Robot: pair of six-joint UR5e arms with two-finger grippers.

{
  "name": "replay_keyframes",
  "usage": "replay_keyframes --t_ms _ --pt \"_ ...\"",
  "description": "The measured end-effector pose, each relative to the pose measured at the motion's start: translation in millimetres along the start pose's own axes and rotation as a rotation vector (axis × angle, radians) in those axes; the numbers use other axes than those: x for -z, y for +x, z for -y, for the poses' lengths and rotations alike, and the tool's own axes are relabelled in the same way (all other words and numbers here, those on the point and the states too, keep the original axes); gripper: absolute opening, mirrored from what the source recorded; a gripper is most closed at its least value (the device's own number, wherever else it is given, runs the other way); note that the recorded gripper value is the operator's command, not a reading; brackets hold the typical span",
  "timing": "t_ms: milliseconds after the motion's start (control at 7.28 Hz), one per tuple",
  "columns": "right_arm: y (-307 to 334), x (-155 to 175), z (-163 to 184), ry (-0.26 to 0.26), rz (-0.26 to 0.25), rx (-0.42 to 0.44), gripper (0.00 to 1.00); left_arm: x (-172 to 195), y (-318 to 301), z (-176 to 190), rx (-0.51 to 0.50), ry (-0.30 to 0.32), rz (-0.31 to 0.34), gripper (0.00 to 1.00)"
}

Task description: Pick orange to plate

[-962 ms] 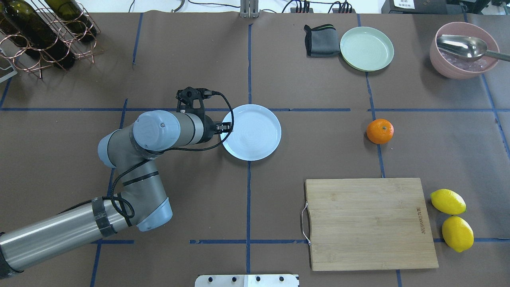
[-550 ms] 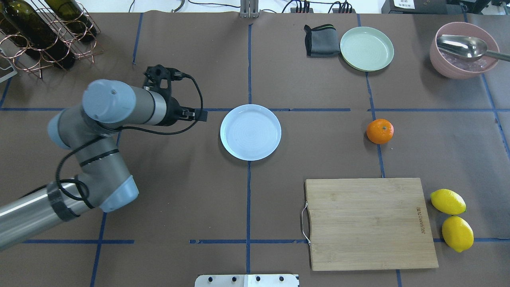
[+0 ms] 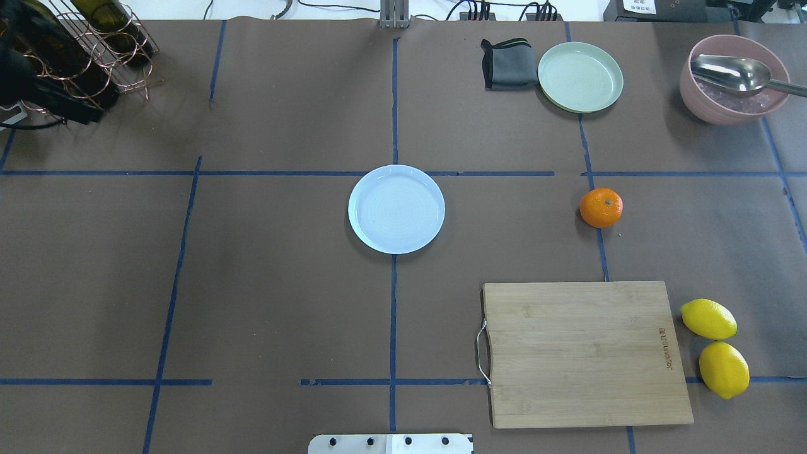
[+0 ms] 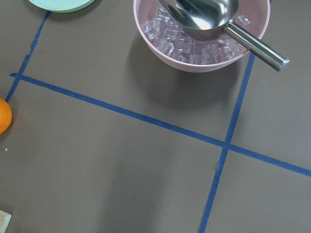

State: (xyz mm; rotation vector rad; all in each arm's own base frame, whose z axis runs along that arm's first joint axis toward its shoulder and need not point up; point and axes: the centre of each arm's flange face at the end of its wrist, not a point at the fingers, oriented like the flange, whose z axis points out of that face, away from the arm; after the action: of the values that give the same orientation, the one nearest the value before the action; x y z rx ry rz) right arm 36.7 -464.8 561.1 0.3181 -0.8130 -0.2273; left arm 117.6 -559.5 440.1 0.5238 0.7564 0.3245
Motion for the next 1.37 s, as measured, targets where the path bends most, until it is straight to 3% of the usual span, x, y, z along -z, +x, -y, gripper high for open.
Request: replay_keyframes --t_ms 137,412,550,687,962,1374 --pt "-7 -1 8 0.004 0.004 0.021 1.0 20 -66 -45 0.083 -0.057 -0.033 1.0" --pt "-22 -7 21 0.001 0.017 0.053 1.0 35 -149 -136 0.274 -0.168 -0.029 1.0" --pt "-29 -10 24 -0.005 0.023 0.066 1.0 39 -171 -178 0.288 -0.204 -0.021 1.0" --pt "-37 -13 28 -0.008 0.029 0.073 1.0 41 -184 -212 0.237 -0.239 -0.022 1.0" --pt "-78 -28 51 -0.024 0.042 0.043 1.0 39 -193 -243 0.243 -0.326 -0.039 1.0" --pt "-188 -95 93 -0.028 -0.028 -0.038 1.0 41 -193 -238 0.249 -0.342 -0.045 1.0"
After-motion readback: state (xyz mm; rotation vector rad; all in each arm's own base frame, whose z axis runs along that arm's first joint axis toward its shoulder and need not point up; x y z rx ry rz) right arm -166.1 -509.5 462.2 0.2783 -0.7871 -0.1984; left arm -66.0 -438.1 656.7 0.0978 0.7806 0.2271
